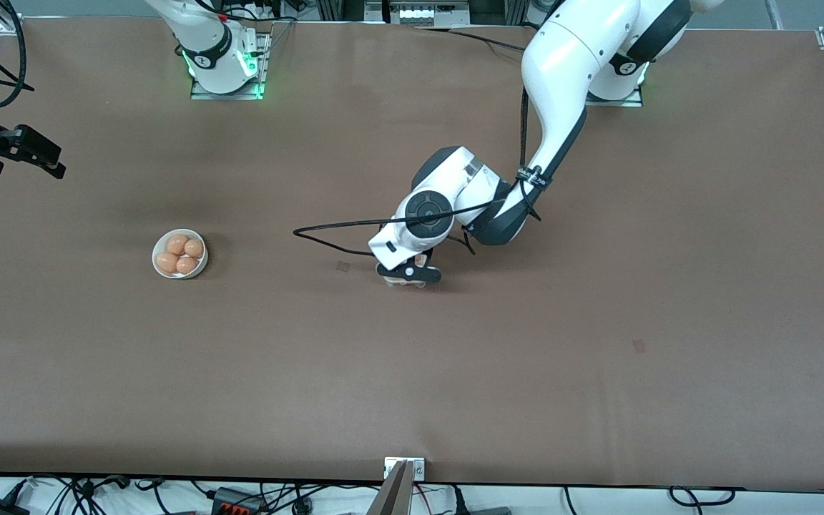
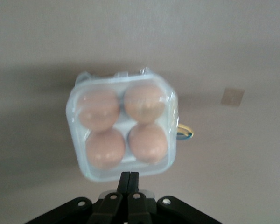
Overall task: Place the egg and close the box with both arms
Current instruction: 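Fold the lid over the eggs and press it shut with the left gripper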
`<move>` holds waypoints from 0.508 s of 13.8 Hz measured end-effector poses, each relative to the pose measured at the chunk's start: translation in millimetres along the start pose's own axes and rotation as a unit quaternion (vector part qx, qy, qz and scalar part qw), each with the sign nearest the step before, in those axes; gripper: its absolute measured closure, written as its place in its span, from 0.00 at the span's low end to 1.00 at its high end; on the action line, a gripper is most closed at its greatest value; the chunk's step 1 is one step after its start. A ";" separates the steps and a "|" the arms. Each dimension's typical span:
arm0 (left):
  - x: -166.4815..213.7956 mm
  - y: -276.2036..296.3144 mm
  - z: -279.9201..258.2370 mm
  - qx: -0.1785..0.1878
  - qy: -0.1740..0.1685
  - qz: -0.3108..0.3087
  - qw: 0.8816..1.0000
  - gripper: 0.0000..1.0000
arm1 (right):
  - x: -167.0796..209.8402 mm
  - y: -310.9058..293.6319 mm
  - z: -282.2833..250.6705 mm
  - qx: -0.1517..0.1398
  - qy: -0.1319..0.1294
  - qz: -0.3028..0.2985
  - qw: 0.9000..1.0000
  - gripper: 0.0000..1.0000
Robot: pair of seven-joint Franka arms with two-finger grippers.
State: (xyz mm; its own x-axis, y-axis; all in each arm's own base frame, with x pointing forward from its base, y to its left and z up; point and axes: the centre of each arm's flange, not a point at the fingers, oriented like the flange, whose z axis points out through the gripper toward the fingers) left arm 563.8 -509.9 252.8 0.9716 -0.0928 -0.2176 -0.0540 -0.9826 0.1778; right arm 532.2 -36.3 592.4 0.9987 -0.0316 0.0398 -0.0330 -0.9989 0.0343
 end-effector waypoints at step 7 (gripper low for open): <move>7.0 8.4 11.2 0.013 0.056 0.029 0.998 0.99 | 0.0 0.0 -0.1 0.000 0.000 0.001 1.000 0.00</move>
State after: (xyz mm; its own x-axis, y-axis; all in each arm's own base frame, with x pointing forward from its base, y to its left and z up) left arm 567.6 -520.6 242.1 0.9861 -0.1332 -0.0990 -0.1161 -0.9799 0.1621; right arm 532.1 -36.3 592.5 0.9987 -0.0327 0.0399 -0.0341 -0.9988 0.0343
